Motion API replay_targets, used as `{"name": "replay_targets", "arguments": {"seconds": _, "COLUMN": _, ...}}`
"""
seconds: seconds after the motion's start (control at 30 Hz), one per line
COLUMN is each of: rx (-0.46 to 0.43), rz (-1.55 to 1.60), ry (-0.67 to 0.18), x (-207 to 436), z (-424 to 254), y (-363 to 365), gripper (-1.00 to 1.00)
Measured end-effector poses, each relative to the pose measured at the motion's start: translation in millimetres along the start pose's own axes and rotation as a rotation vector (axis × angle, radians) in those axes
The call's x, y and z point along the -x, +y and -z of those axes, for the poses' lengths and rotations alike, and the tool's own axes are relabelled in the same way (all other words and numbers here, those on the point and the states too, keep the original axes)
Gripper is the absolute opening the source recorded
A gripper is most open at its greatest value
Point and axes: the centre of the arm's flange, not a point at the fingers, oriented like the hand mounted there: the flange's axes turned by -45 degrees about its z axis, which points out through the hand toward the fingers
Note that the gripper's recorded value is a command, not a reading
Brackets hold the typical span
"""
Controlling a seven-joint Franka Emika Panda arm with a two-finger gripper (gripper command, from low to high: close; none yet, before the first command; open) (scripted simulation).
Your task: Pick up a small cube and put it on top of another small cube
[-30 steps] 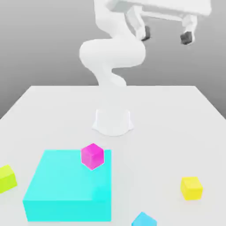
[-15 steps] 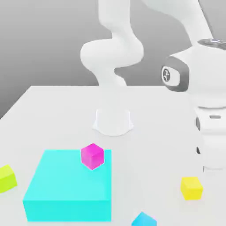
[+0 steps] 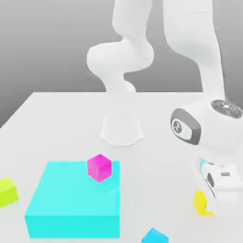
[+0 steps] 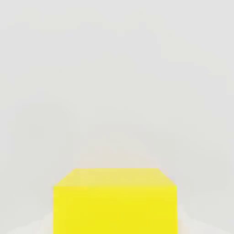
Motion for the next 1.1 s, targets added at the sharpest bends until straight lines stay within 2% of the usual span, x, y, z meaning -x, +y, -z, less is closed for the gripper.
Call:
{"name": "replay_targets", "arguments": {"seconds": 0.13, "rx": 0.001, "rz": 0.007, "ry": -0.002, "x": 7.7, "z": 44.3, "y": 1.1, "gripper": -1.0}}
{"name": "replay_targets", "arguments": {"seconds": 0.37, "rx": 0.013, "rz": 0.089, "ry": -0.029, "x": 124.1, "z": 110.0, "y": 13.4, "gripper": -1.0}}
{"name": "replay_targets", "arguments": {"seconds": 0.63, "rx": 0.003, "rz": 0.236, "ry": -0.026, "x": 231.6, "z": 160.4, "y": -23.2, "gripper": -1.0}}
{"name": "replay_targets", "arguments": {"seconds": 0.8, "rx": -0.001, "rz": 0.316, "ry": -0.004, "x": 286.2, "z": 173.0, "y": -59.8, "gripper": -1.0}}
{"name": "replay_targets", "arguments": {"seconds": 0.97, "rx": -0.001, "rz": 0.33, "ry": 0.004, "x": 292.4, "z": 127.6, "y": -64.0, "gripper": -1.0}}
{"name": "replay_targets", "arguments": {"seconds": 1.0, "rx": -0.001, "rz": 0.329, "ry": 0.003, "x": 292.8, "z": 117.7, "y": -65.0, "gripper": 1.0}}
{"name": "replay_targets", "arguments": {"seconds": 1.1, "rx": -0.001, "rz": 0.329, "ry": 0.003, "x": 292.8, "z": 117.7, "y": -65.0, "gripper": 1.0}}
